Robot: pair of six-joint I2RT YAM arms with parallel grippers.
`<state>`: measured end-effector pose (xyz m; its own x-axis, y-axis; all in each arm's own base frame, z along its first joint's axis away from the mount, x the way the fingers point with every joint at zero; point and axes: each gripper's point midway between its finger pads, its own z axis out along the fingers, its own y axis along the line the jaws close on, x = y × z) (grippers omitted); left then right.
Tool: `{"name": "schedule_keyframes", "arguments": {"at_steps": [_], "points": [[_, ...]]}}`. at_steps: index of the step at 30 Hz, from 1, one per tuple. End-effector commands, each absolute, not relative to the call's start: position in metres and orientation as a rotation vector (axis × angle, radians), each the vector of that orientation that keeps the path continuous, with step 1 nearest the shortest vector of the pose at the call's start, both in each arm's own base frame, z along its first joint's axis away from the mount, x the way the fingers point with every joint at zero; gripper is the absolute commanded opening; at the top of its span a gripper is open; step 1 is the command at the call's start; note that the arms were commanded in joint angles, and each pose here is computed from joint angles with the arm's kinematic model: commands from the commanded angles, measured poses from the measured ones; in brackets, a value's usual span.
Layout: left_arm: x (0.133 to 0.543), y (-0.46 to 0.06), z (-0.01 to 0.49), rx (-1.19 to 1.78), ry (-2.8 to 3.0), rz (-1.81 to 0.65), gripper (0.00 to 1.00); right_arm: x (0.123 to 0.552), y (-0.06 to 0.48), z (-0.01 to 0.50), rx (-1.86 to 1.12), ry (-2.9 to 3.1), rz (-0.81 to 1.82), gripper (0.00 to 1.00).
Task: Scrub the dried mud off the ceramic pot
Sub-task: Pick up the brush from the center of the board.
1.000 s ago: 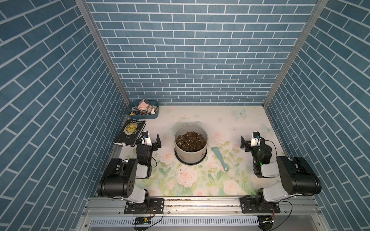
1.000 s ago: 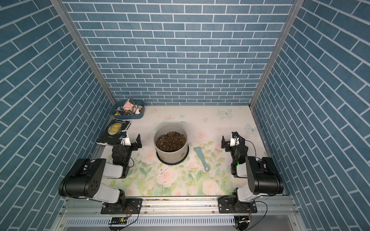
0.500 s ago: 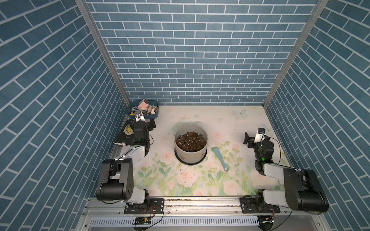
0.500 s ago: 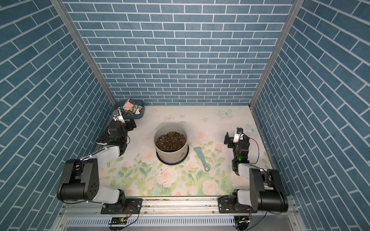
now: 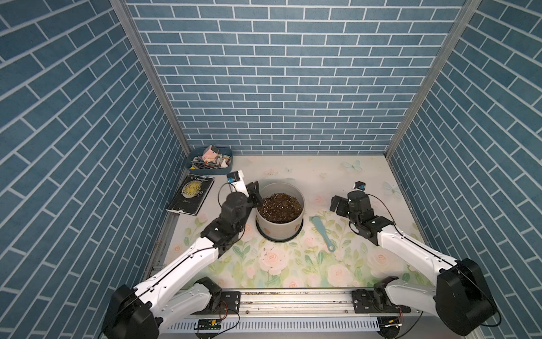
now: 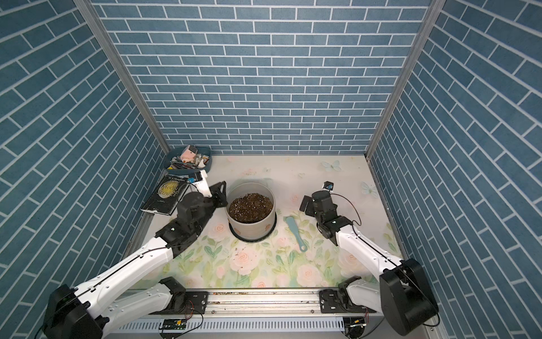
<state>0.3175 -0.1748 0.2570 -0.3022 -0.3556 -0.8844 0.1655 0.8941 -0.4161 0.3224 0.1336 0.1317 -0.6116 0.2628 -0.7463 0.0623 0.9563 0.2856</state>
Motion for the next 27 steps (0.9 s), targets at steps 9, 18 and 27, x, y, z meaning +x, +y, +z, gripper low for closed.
{"name": "schedule_keyframes", "arguments": {"at_steps": [9, 18, 27], "points": [[0.277, -0.185, 0.246, -0.116, 1.786, -0.555, 0.32, 0.263, 0.189, 0.047, -0.193, 2.466, 0.292, 0.82], [0.269, -0.165, 0.247, -0.178, 1.766, -0.537, 0.41, 0.259, 0.206, 0.026, -0.254, 2.506, 0.371, 0.7], [0.261, -0.163, 0.238, -0.185, 1.779, -0.583, 0.41, 0.238, 0.184, -0.002, -0.235, 2.6, 0.233, 0.66]]}}
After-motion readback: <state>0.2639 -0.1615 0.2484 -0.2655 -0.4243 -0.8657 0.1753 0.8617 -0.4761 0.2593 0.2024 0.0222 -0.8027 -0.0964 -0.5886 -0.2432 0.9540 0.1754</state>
